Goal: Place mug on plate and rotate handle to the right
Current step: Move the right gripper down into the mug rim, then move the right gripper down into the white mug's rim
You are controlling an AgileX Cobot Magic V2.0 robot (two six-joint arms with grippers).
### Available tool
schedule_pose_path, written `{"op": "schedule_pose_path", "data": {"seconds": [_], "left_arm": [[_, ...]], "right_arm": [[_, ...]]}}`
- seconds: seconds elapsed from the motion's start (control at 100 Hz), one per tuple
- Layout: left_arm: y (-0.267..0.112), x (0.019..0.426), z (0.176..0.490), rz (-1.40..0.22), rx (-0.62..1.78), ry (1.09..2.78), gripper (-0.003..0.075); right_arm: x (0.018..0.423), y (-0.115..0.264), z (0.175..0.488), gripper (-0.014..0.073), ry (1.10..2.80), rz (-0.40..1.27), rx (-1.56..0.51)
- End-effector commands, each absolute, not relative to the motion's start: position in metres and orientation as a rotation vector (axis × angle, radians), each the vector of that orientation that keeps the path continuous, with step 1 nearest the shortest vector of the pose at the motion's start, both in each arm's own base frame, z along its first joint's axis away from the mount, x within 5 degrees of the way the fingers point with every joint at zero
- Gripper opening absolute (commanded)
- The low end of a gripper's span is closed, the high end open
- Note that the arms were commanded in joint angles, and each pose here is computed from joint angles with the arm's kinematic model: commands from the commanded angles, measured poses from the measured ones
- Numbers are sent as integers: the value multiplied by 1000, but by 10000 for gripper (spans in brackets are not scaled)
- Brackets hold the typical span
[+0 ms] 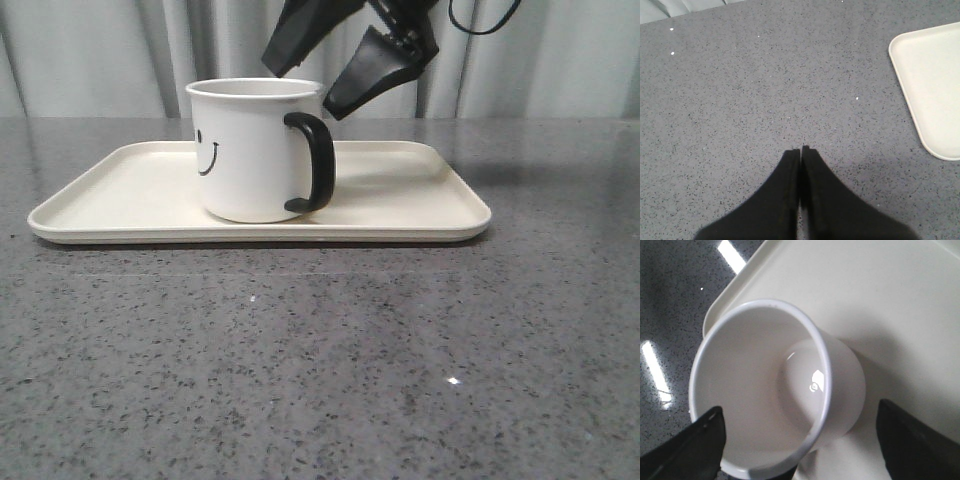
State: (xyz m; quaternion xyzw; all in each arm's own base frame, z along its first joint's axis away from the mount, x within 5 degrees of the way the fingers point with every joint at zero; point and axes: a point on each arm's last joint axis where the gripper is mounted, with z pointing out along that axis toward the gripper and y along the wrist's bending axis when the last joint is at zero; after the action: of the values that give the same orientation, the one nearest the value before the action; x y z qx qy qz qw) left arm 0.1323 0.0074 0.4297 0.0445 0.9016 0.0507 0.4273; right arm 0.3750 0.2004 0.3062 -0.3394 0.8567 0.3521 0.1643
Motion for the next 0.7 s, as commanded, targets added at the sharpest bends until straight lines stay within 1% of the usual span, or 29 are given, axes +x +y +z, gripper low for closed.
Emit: {"op": "schedule_pose_path", "data": {"seconds": [0.0,0.28,0.69], "left_arm": [[7,132,441,121,93,2171,-20],[7,132,441,121,93,2173,-20],[7,132,441,120,93,2173,-20]], "right_arm": [[368,200,338,613,2338,1023,-947],[368,199,338,613,2363,1024,-913],[367,199,337,613,2370,1020,-921]]}}
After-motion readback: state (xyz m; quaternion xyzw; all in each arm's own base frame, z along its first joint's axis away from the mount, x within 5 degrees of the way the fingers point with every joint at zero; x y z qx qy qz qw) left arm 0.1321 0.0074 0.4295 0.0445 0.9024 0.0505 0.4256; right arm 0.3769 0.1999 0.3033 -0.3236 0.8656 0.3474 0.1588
